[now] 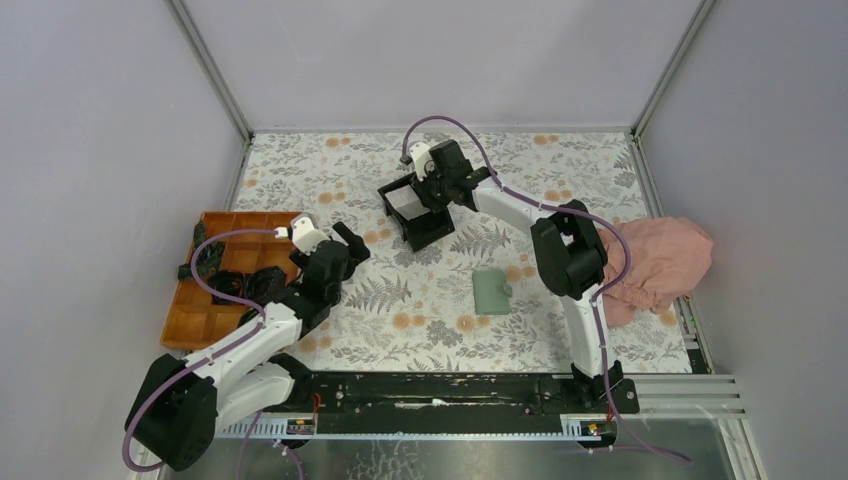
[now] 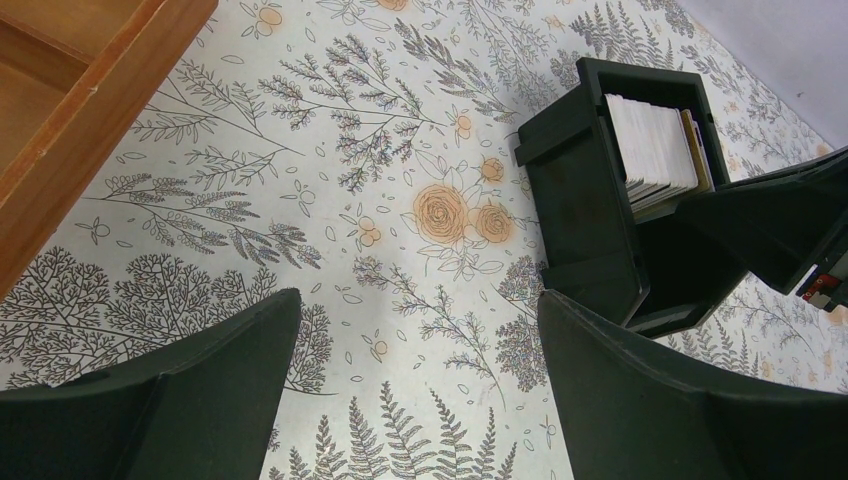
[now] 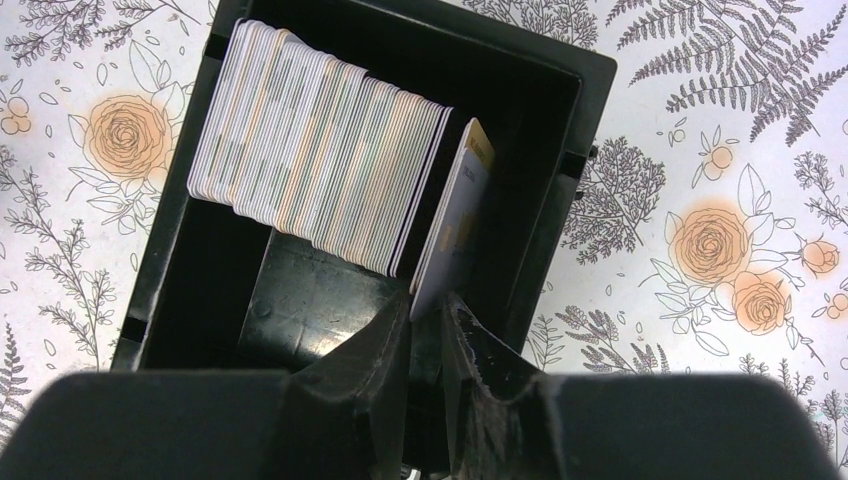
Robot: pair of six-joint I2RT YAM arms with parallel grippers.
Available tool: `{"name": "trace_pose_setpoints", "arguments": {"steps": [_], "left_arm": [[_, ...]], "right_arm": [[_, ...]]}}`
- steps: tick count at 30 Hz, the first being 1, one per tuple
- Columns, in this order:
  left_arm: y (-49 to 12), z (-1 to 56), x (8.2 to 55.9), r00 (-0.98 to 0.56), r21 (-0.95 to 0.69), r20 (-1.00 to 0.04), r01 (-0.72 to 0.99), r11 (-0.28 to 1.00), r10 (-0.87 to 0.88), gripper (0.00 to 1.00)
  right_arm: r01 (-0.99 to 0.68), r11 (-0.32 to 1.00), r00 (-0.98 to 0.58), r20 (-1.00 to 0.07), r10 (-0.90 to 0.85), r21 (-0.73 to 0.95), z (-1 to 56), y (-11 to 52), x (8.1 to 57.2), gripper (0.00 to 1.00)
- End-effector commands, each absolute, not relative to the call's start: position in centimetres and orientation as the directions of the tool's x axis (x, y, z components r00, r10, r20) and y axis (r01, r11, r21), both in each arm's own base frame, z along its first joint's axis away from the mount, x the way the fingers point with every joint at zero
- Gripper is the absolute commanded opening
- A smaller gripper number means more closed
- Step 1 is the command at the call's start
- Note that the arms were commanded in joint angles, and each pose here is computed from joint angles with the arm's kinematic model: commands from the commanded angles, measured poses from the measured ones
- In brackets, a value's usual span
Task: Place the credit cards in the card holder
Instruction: Pick up the credit card from the storage box.
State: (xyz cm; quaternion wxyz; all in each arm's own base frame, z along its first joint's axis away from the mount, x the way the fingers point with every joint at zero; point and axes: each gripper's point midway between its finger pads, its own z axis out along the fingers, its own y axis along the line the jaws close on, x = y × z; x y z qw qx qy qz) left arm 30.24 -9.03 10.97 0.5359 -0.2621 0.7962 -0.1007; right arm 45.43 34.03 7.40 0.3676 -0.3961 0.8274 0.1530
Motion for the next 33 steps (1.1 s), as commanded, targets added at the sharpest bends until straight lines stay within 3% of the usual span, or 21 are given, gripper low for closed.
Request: {"name": "trace_pose_setpoints", "arguments": {"steps": [1, 22, 31, 33], "left_arm": [[-9.4, 12.7, 31.2, -0.231, -0.48, -0.804, -0.293, 0.827, -0.548, 0.95], [-9.7, 12.7, 31.3, -0.234, -0.48, -0.804, -0.289, 0.828, -0.547, 0.95], [-9.8, 12.7, 31.3, -0.237, -0.477, -0.805, -0.288, 0.83, -0.544, 0.95], [-9.8, 12.7, 31.4, -0.237, -0.477, -0.805, -0.286, 0.831, -0.543, 0.95]], "right_arm": [[-0.75, 0.657, -0.361, -0.779, -0.512, -0.084, 11.4, 33.6, 46.6, 0.24], [-0.724, 0.684, -0.362, -0.794, -0.488, -0.09, 11.9, 33.5, 47.3, 0.23], [-0.697, 0.713, -0.376, -0.803, -0.461, -0.083, 11.9, 33.7, 48.3, 0.01], [-0.698, 0.712, -0.377, -0.806, -0.456, -0.076, 12.0, 34.0, 48.3, 0.0]]}}
